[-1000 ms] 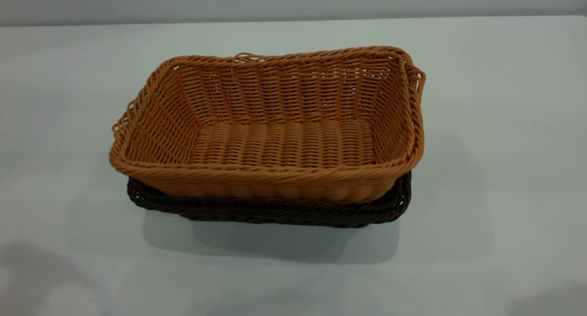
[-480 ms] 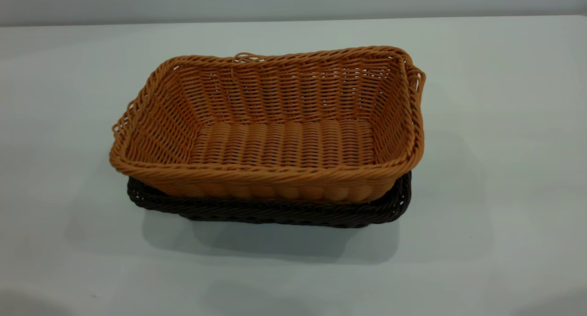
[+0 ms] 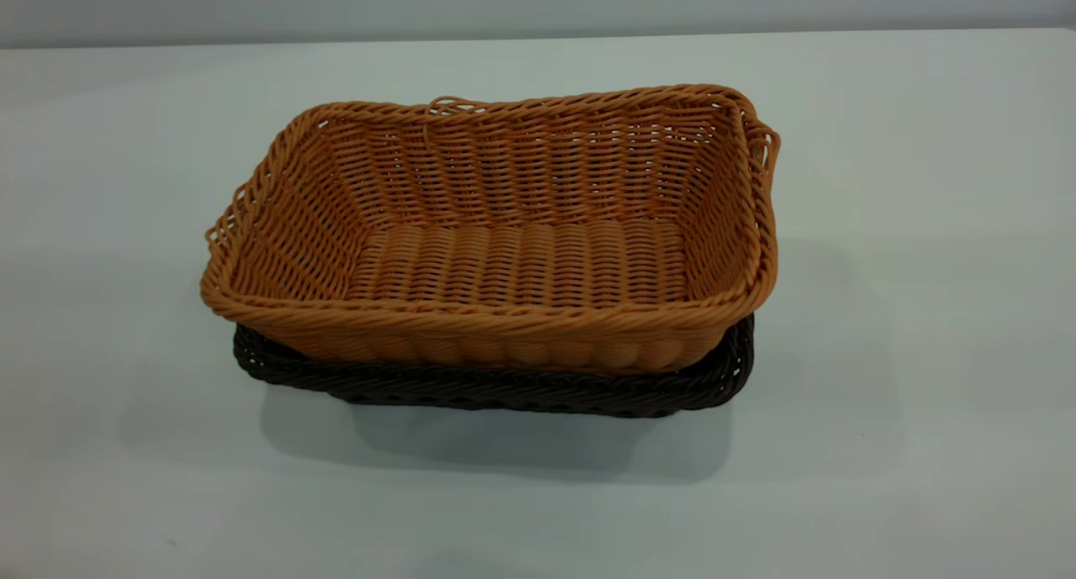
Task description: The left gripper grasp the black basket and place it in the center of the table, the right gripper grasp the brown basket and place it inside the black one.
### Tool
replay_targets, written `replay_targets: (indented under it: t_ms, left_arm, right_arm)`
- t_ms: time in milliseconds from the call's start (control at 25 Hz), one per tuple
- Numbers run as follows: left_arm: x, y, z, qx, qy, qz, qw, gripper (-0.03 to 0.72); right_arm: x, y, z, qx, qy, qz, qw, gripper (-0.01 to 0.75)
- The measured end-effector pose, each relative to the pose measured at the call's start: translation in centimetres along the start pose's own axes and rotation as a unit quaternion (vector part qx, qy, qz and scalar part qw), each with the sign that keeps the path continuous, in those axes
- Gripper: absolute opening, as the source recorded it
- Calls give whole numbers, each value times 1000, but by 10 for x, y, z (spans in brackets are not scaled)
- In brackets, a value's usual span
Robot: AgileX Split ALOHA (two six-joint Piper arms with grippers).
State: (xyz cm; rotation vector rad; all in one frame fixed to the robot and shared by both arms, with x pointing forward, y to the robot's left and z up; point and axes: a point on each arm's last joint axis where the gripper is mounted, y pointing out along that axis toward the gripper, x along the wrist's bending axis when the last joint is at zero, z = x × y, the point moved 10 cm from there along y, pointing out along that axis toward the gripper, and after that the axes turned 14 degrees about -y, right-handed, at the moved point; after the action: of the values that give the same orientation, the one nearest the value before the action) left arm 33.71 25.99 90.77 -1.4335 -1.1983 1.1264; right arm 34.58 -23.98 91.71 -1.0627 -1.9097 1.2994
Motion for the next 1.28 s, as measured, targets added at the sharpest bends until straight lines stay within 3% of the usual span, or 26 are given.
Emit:
replay_targets:
  t_ms: [240, 600, 800, 1000, 1280]
  left_arm:
    - [-1, -21, 2, -94, 8, 21, 995, 349]
    - [-1, -47, 12, -217, 15, 49, 975, 349]
    - [1, -59, 21, -282, 15, 62, 957, 349]
    - [7, -68, 25, -338, -30, 51, 939, 349]
    - [18, -72, 27, -372, -106, 12, 922, 349]
  right_arm:
    - [1, -17, -1, -70, -6, 11, 997, 575]
    - [5, -48, 4, -193, -19, 29, 981, 575]
    - [5, -61, 8, -247, -9, 42, 968, 575]
    - [-1, -75, 15, -308, 37, 90, 946, 575]
    - [-6, -77, 17, -315, 68, 117, 940, 575]
